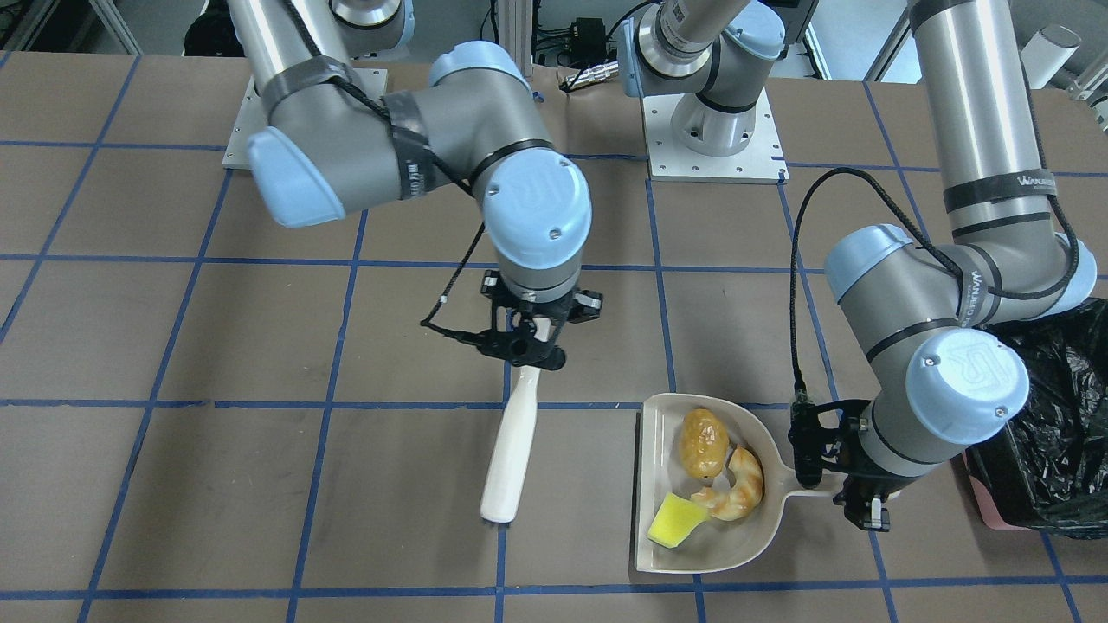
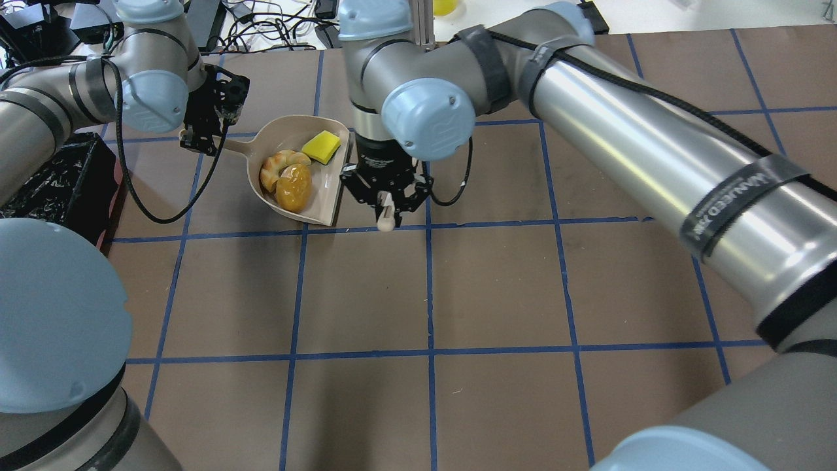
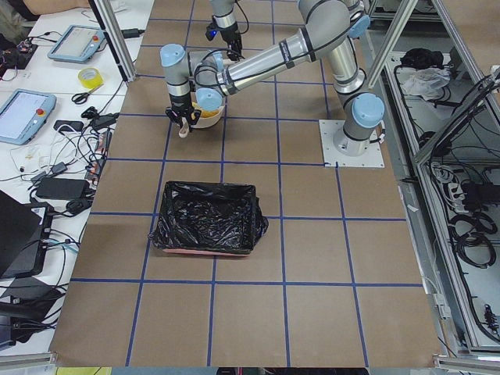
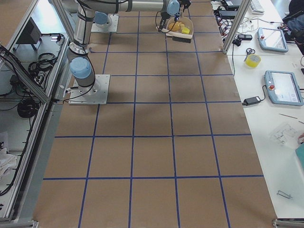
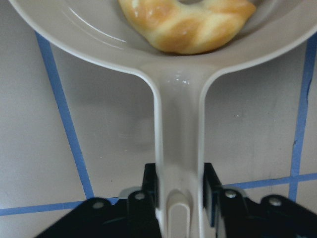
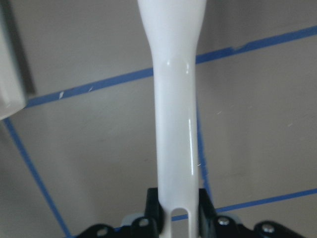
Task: Sweep and dump trash into bin
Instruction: 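Lift dustpan toward the trash bag with left gripper while right returns brush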
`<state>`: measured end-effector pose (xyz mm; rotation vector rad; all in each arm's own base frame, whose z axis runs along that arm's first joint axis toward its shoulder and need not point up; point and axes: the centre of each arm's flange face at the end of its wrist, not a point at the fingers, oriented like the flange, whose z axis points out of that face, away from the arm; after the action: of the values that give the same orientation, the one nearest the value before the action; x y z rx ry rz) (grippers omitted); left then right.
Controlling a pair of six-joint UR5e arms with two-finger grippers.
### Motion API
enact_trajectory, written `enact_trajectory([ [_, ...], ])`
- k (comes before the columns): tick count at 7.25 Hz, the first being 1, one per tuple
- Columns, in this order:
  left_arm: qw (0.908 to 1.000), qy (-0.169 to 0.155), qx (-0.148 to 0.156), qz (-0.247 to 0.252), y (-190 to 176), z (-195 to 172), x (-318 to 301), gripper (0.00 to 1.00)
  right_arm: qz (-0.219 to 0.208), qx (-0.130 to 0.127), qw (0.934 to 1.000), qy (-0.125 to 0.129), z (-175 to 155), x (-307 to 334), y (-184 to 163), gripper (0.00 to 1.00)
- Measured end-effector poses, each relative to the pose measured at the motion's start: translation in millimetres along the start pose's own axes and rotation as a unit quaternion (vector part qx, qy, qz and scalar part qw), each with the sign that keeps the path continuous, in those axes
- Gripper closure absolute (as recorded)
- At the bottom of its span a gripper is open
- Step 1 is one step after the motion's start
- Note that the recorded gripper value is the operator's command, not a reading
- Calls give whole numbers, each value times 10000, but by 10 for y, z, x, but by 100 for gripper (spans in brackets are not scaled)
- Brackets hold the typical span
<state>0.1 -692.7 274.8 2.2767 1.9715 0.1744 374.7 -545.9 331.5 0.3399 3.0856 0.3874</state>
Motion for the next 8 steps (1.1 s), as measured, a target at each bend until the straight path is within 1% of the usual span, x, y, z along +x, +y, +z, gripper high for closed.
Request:
enact_trajectory([
  [1, 9999, -43, 0, 163, 175, -95, 28, 100, -97, 62, 9999, 121, -116, 515, -173, 100],
  [2, 9995, -71, 27, 313, 403, -165, 84, 100, -145, 70, 9996, 211, -156, 1012, -317, 100],
  [3, 9988, -110, 136, 447, 713, -211, 174, 100, -206, 36, 9995, 256, -169, 1516, -459, 100],
  [4, 9982, -143, 304, 493, 1068, -244, 291, 100, -306, -6, 9992, 246, -189, 1997, -613, 100],
  [6, 9963, -158, 694, 489, 1894, -391, 575, 100, -506, -124, 9985, 163, -162, 3019, -946, 100],
  [7, 9949, -126, 839, 550, 2326, -533, 724, 100, -669, -112, 9974, 222, -80, 3426, -1057, 100],
  [8, 9935, -71, 954, 621, 2741, -674, 881, 100, -872, 18, 9955, 373, 41, 3724, -1139, 100],
])
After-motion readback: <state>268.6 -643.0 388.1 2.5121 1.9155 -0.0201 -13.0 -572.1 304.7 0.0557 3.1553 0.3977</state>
